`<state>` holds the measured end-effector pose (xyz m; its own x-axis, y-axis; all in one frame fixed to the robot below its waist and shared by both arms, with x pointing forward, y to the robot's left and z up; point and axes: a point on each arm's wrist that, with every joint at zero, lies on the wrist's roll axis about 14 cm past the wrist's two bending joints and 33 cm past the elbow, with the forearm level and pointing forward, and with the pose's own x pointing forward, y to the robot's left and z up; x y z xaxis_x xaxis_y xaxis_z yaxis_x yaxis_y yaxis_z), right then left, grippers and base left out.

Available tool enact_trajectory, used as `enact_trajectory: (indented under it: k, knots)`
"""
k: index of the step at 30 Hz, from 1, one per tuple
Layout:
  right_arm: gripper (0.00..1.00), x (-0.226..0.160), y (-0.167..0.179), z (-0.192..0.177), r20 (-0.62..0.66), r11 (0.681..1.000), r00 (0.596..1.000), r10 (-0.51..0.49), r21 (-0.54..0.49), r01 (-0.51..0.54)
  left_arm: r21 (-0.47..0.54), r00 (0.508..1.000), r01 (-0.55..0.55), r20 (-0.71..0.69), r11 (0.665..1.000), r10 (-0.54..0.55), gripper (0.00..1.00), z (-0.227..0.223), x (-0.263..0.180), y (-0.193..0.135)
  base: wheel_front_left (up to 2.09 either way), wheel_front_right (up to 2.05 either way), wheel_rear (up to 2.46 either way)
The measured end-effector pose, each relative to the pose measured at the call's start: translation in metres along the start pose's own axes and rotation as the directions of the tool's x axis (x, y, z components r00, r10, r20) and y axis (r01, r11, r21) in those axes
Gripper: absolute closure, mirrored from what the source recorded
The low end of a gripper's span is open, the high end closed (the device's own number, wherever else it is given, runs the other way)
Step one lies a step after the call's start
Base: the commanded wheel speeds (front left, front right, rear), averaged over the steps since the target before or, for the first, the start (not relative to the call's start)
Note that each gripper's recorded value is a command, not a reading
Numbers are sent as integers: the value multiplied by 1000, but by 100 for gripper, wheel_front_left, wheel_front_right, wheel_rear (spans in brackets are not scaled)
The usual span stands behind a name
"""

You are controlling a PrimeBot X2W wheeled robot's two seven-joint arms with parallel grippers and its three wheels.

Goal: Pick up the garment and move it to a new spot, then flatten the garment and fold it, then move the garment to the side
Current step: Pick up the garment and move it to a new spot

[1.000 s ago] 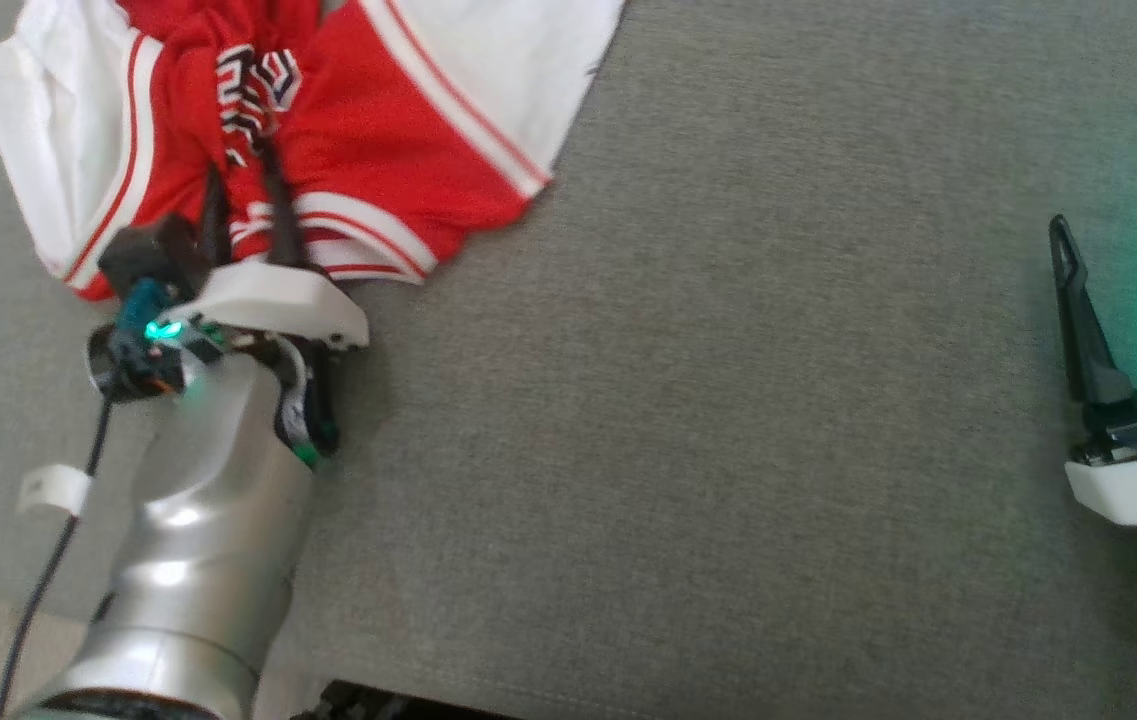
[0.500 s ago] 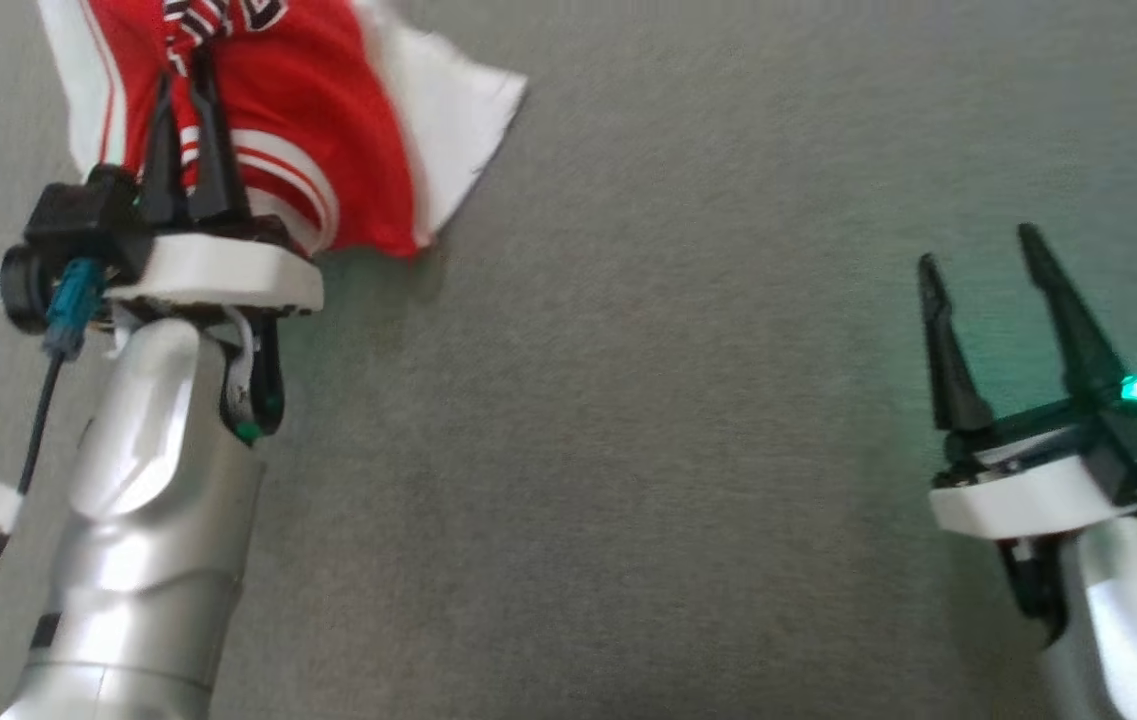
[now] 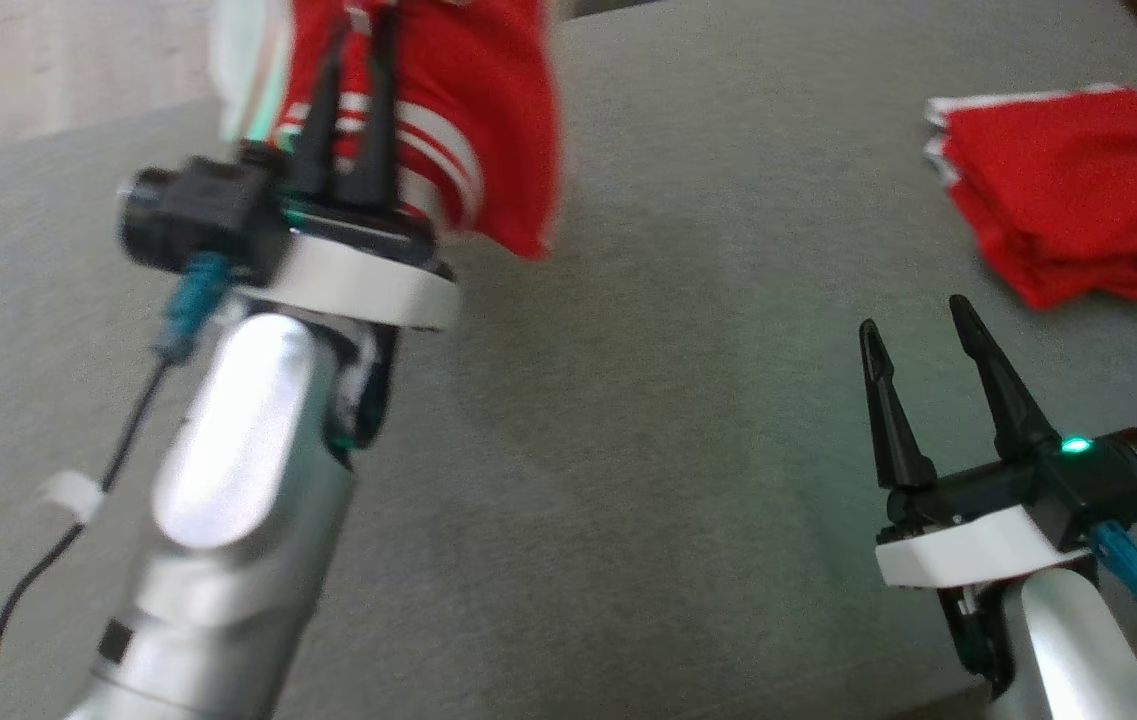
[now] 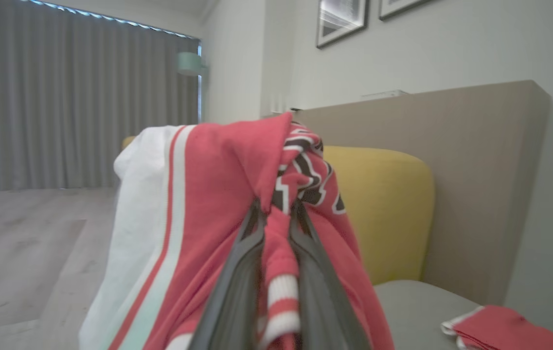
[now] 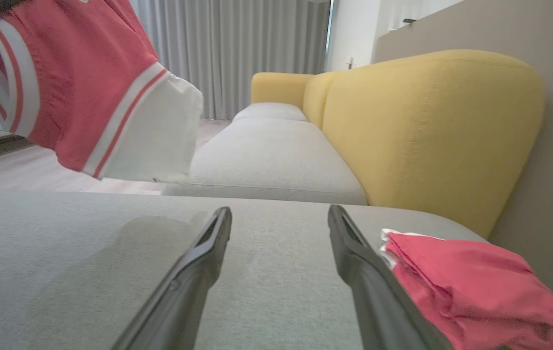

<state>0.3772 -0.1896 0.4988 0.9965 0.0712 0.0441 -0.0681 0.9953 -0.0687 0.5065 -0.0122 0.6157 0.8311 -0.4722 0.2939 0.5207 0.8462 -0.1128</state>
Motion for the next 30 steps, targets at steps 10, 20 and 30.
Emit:
enact_trajectory:
  k: [10,20,30]
  knots:
    - [0,-12,-20,-20,-77,996,993,-85,5,86,23,917,282,-301,959,-262,100,-135,-11,-77,0,0,0]
    - [0,-13,-19,-43,-149,996,985,-90,14,93,-45,879,219,-425,975,-217,0,-200,-45,-71,0,0,0]
    - [0,-33,1,-27,-94,996,994,-46,69,52,-10,957,-17,-289,1000,13,0,-115,-102,-39,0,0,0]
